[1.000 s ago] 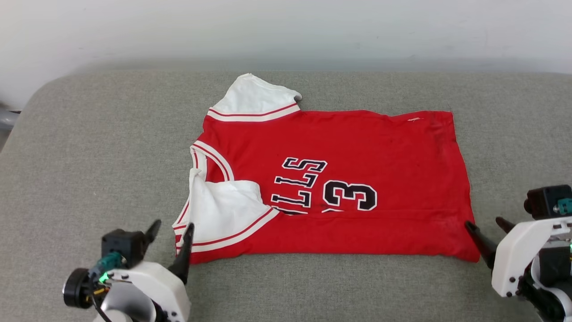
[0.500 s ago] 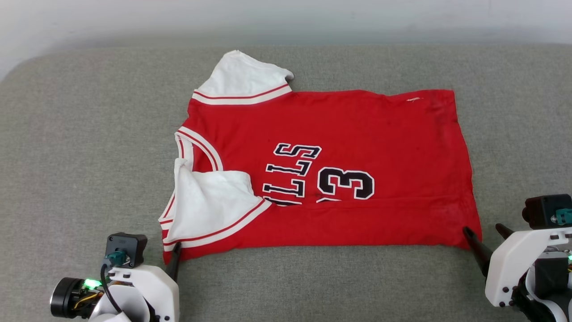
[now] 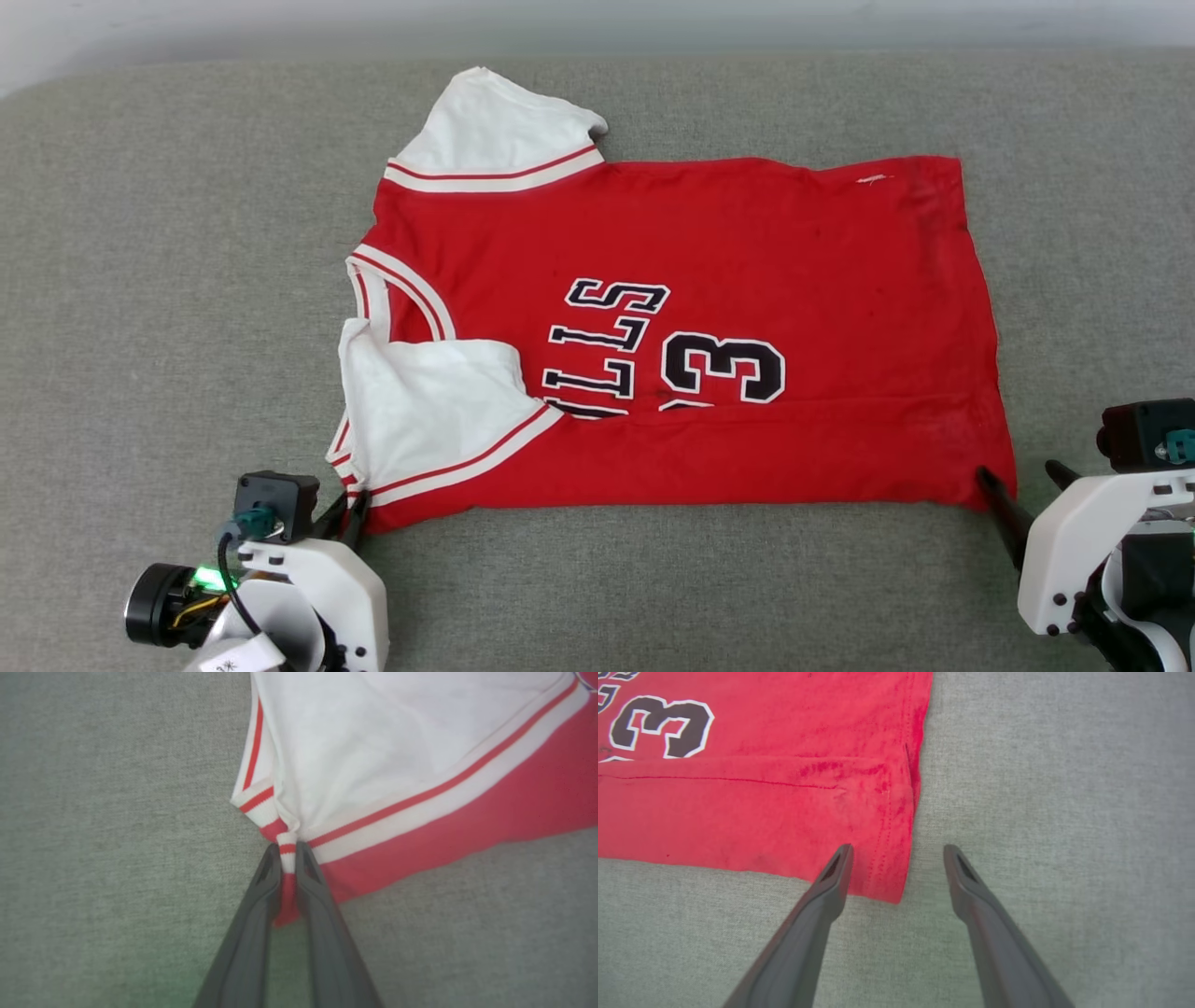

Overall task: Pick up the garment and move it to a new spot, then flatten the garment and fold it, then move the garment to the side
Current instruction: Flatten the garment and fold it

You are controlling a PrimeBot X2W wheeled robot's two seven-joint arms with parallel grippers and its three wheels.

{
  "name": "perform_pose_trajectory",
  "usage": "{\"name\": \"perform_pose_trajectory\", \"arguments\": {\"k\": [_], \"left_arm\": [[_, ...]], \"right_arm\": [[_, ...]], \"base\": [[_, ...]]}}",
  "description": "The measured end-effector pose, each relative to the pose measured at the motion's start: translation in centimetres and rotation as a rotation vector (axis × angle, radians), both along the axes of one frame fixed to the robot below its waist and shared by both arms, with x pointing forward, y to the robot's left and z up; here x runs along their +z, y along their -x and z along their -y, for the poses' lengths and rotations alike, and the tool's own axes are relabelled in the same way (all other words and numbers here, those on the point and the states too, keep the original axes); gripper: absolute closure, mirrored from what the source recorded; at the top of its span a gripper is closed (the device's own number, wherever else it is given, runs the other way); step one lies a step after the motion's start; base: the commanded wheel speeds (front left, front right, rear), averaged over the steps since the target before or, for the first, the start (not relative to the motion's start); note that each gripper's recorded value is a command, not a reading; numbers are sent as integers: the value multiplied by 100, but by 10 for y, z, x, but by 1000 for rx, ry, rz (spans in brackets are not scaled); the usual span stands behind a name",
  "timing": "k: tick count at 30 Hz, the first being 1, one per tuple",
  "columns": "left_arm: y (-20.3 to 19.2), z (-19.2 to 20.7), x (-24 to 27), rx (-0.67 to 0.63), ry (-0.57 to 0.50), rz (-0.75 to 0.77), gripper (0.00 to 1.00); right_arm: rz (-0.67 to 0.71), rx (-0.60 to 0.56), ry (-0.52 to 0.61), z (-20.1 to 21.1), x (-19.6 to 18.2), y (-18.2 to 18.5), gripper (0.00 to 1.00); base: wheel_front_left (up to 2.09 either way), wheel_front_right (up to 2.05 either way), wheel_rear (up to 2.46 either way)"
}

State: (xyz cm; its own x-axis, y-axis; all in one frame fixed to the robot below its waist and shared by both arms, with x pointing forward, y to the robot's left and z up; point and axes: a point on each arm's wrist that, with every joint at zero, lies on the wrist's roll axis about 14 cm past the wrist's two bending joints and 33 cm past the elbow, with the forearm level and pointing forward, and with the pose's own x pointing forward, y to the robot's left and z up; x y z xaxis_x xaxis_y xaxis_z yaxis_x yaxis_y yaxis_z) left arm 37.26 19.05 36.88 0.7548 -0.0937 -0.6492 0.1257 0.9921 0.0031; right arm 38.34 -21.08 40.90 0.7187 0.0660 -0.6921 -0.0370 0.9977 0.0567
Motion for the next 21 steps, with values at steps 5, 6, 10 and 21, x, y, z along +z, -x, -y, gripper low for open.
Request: {"name": "perform_pose_trajectory", "arguments": {"k": [5, 6, 10, 21], "left_arm": [[-5, 2, 19, 3, 21, 89, 100], [-6, 3, 24, 5, 27, 110, 100], [-12, 5, 50, 1, 41, 208, 100], [-12, 3, 73, -3, 39, 283, 100]], "right_arm": [[-5, 0, 31, 5, 1, 1, 0], [-12, 0, 34, 5, 0, 2, 0], [-52, 8, 44, 4, -6, 5, 0], [-145, 11, 61, 0, -32, -2, 0]], "base": [[0, 0, 0], [0, 0, 0], [0, 0, 0], [0, 0, 0]]}}
